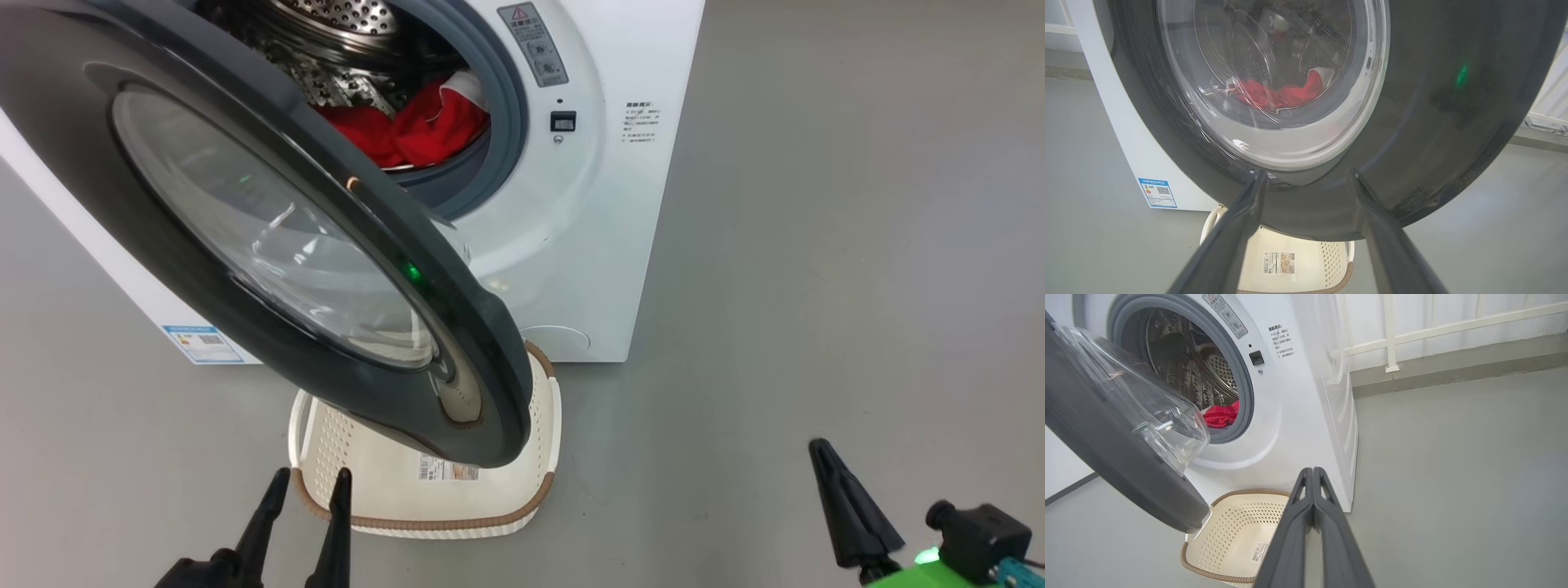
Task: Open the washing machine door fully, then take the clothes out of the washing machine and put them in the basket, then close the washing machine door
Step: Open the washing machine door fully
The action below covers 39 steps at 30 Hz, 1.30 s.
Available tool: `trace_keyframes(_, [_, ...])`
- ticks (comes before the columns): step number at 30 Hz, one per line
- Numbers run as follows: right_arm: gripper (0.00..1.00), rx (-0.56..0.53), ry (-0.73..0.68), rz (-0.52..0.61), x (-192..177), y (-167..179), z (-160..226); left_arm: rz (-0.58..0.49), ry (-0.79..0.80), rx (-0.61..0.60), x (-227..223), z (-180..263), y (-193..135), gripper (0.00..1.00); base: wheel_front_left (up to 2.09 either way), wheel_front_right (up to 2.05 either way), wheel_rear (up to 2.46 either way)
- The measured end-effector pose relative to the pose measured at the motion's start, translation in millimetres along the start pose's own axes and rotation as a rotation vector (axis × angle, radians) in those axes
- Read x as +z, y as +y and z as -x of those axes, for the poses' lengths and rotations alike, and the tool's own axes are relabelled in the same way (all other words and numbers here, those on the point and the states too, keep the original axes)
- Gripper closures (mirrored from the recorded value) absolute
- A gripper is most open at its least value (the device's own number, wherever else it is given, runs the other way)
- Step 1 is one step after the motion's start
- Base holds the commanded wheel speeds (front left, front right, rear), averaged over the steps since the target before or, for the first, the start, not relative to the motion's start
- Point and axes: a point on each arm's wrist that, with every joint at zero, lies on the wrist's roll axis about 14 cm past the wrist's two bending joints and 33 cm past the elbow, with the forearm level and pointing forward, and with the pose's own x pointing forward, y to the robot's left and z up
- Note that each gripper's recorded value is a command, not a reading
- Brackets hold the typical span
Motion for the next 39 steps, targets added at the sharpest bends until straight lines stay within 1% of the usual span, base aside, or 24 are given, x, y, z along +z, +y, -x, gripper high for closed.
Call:
trace_keyframes(4, [1.00,0.049,-0.041,-0.084,12,18,-14,0.000,0.002,0.003,-1,1,1,0.00,0.00,0.00,0.00])
trace_keyframes(7, [1.00,0.087,-0.079,-0.185,24,33,-29,0.000,0.006,0.003,-2,2,1,0.00,0.00,0.00,0.00])
trace_keyframes(8, [1.00,0.108,-0.105,-0.253,34,41,-38,0.003,0.009,0.006,-3,2,1,0.00,0.00,0.00,0.00])
trace_keyframes(10, [1.00,0.135,-0.145,-0.294,48,49,-49,0.007,0.011,0.008,-4,3,2,0.00,0.00,0.00,0.00])
trace_keyframes(13, [1.00,0.167,-0.200,-0.391,68,61,-64,0.024,0.014,0.019,-5,3,4,0.00,0.00,0.00,0.00])
trace_keyframes(15, [1.00,0.190,-0.215,-0.465,75,70,-72,0.027,0.015,0.023,-5,4,5,0.00,0.00,0.00,0.00])
trace_keyframes(18, [1.00,0.241,-0.186,-0.568,74,91,-82,0.031,0.007,0.022,-3,1,4,0.00,0.00,0.00,0.00])
trace_keyframes(23, [1.00,0.343,-0.058,-0.750,60,131,-93,0.038,0.015,0.033,-5,2,7,0.00,0.00,0.00,0.00])
trace_keyframes(27, [1.00,0.406,0.045,-0.832,57,149,-102,0.047,0.021,0.040,-7,2,9,0.00,0.00,0.00,0.00])
trace_keyframes(31, [1.00,0.468,0.227,-0.952,43,170,-105,0.048,0.022,0.038,-7,-1,8,0.00,0.00,0.00,0.00])
trace_keyframes(35, [1.00,0.521,0.429,-0.993,22,183,-102,0.052,0.030,0.043,-10,1,9,0.00,0.00,0.00,0.00])
trace_keyframes(39, [1.00,0.577,0.564,-1.016,13,194,-100,0.052,0.037,0.042,-12,3,8,0.00,0.00,0.00,0.00])
